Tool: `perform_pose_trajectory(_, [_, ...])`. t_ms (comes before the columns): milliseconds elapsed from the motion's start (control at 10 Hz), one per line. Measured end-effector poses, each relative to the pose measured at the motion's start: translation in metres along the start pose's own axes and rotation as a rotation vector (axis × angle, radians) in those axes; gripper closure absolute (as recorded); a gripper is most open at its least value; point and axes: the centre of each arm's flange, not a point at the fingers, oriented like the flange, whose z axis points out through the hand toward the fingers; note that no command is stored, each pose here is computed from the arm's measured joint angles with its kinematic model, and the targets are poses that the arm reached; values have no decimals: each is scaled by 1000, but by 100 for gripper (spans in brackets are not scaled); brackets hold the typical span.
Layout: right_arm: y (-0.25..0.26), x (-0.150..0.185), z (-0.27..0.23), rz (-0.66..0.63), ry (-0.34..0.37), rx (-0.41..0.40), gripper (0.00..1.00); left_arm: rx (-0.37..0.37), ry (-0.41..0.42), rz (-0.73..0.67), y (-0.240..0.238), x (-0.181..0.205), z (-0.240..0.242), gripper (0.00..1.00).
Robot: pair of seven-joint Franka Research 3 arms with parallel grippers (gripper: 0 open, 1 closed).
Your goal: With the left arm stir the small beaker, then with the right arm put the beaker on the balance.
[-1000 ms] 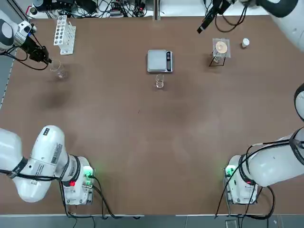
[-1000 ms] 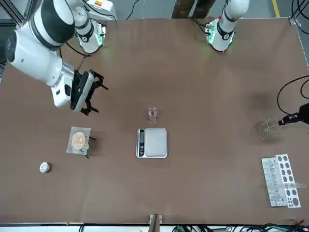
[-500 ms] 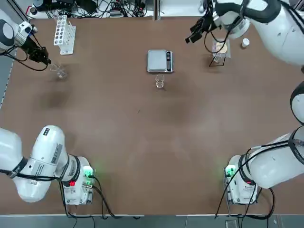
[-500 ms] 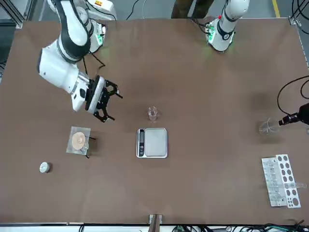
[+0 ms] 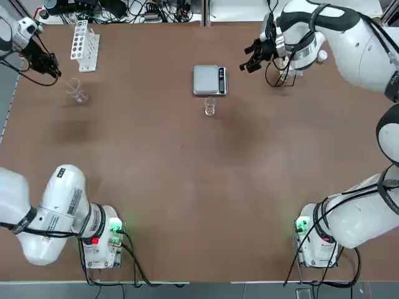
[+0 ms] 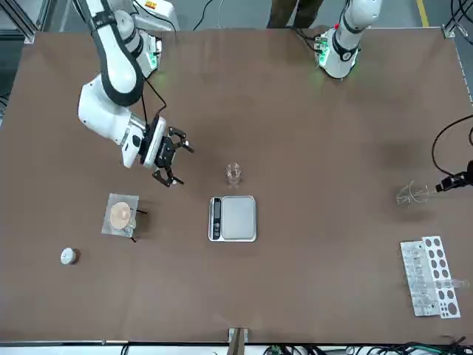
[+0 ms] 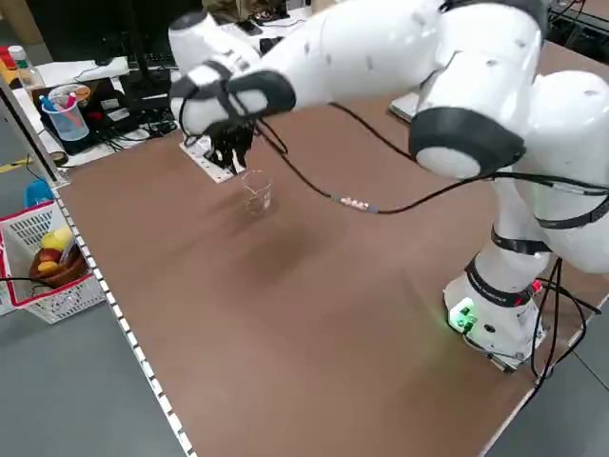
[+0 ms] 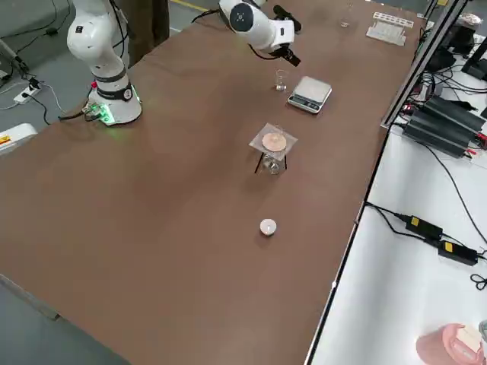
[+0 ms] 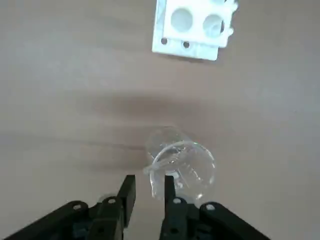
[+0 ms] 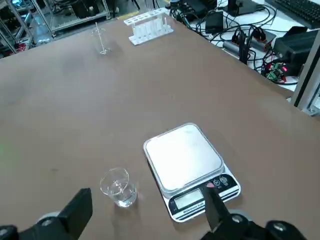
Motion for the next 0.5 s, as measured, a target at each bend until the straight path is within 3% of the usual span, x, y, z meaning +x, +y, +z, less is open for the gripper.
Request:
perform_pose_trajectory(300, [-9,-34,18,-47,124,4,0,112,-32,-13,60,-6,-61,66])
perform_pose_trajectory(500, [-12,-52,34,-72,143,29,0,153,5,-9,113,-5,-94,60])
